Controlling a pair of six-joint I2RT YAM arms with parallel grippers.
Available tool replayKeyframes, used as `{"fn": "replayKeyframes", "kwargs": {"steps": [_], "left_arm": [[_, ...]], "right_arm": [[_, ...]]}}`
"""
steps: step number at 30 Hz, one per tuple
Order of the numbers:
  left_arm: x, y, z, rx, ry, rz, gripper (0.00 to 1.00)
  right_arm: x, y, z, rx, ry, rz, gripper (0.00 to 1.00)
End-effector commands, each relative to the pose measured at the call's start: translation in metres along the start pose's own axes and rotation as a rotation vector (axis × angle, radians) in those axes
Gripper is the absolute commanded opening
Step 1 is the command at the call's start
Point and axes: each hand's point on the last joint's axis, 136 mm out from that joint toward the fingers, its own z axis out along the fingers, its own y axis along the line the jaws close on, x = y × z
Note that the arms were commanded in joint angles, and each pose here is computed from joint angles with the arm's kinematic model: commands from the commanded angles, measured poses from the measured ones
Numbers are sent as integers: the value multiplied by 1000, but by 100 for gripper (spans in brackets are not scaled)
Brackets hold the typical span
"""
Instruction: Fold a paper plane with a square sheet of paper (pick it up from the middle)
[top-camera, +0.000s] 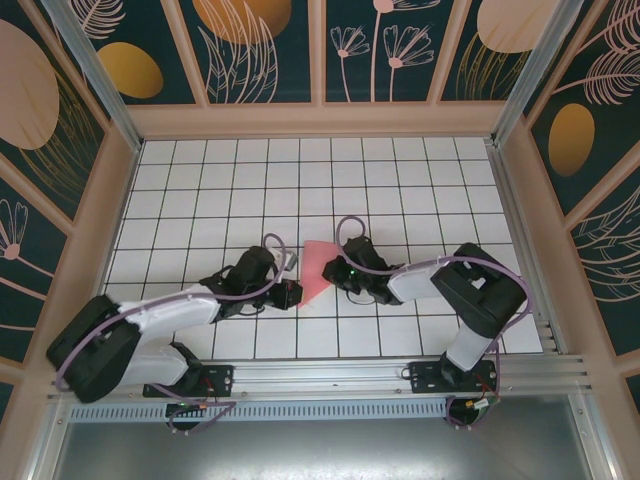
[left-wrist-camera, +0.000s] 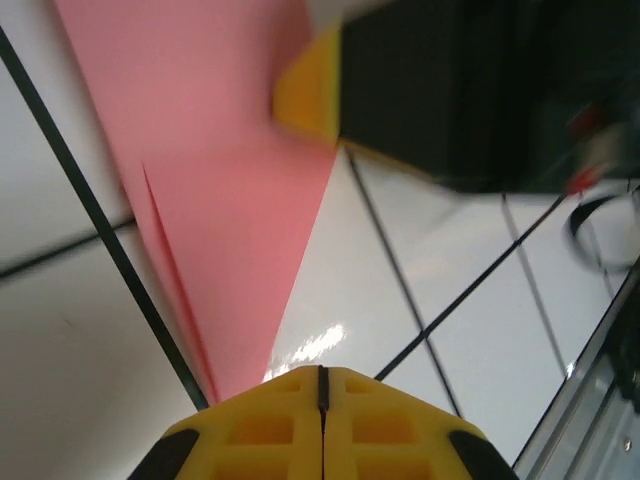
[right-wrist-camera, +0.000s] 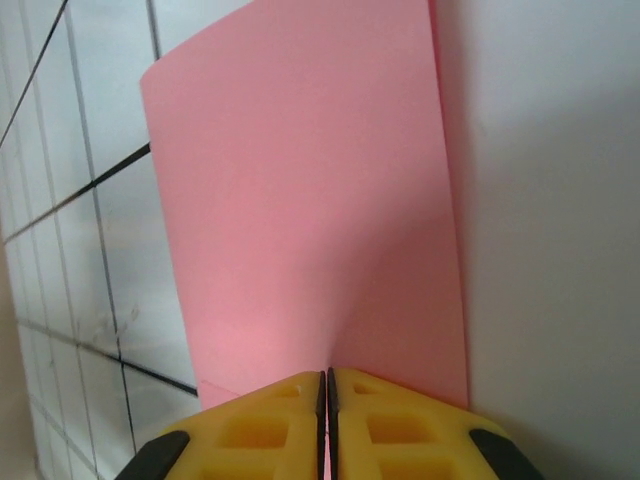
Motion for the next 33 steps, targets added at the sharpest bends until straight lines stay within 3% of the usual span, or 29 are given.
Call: {"fn": "replayKeyframes", "kwargs": {"steps": [1, 6, 9, 14, 22, 26, 33], "left_arm": [[-26, 10, -20, -101, -140, -26, 9], [-41, -3, -22, -59, -178, -27, 16], [-40, -10, -13, -24, -141, -14, 16], [-35, -14, -2, 10, -86, 3, 17], [-32, 1, 6, -52, -74, -14, 17], [-31, 0, 5, -49, -75, -7, 17], [-30, -7, 2, -15, -70, 9, 23]], "right_arm": [[23, -16, -9, 135, 0, 63, 15], [5, 24, -33, 44, -86, 2, 19], [-7, 21, -46, 87, -125, -11, 20], [-6, -2, -57, 112, -122, 22, 22], [4, 9, -64, -69, -93, 37, 39], [5, 25, -60, -147, -61, 14, 41], [-3, 26, -48, -159, -34, 29, 41]]}}
